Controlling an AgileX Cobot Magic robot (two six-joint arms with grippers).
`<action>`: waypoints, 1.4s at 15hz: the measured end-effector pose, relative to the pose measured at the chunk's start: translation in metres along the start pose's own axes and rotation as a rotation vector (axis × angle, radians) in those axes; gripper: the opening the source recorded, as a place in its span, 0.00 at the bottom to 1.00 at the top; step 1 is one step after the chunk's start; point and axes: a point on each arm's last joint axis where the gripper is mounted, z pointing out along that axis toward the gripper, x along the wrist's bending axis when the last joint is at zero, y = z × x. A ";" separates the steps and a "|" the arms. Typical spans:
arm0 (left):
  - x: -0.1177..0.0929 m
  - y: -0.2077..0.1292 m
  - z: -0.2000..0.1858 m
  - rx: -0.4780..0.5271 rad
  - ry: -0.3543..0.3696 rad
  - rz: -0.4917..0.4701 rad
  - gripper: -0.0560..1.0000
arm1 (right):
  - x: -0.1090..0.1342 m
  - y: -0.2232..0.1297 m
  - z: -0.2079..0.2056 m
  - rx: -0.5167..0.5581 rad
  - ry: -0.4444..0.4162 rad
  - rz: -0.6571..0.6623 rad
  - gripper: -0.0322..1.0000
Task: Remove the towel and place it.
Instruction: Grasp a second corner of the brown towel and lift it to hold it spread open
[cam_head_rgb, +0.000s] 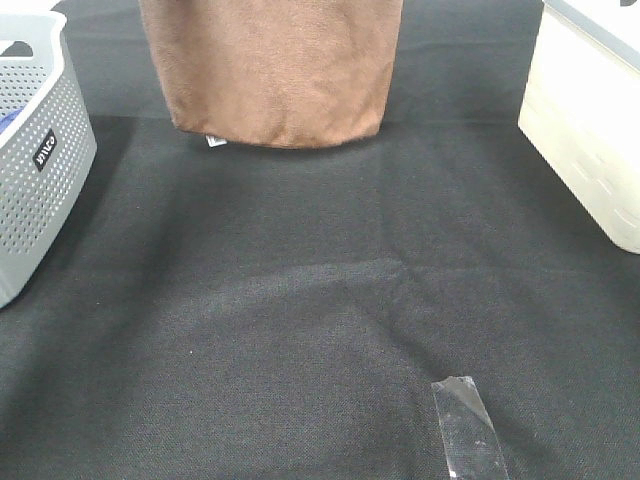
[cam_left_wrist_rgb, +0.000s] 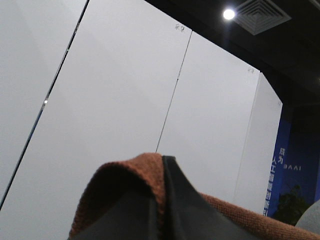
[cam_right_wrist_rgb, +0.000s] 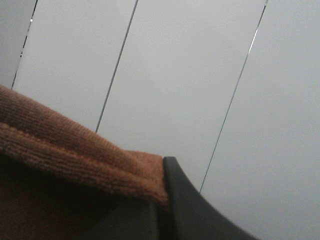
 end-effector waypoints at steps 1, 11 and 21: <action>0.001 -0.003 0.002 -0.012 -0.004 -0.001 0.05 | -0.002 -0.001 0.001 -0.007 -0.007 0.002 0.03; 0.009 -0.030 0.007 -0.081 -0.025 0.077 0.05 | 0.002 -0.038 0.015 -0.036 -0.030 0.098 0.03; 0.023 -0.046 0.005 -0.056 -0.006 0.092 0.05 | 0.004 -0.043 0.016 -0.043 -0.031 0.150 0.03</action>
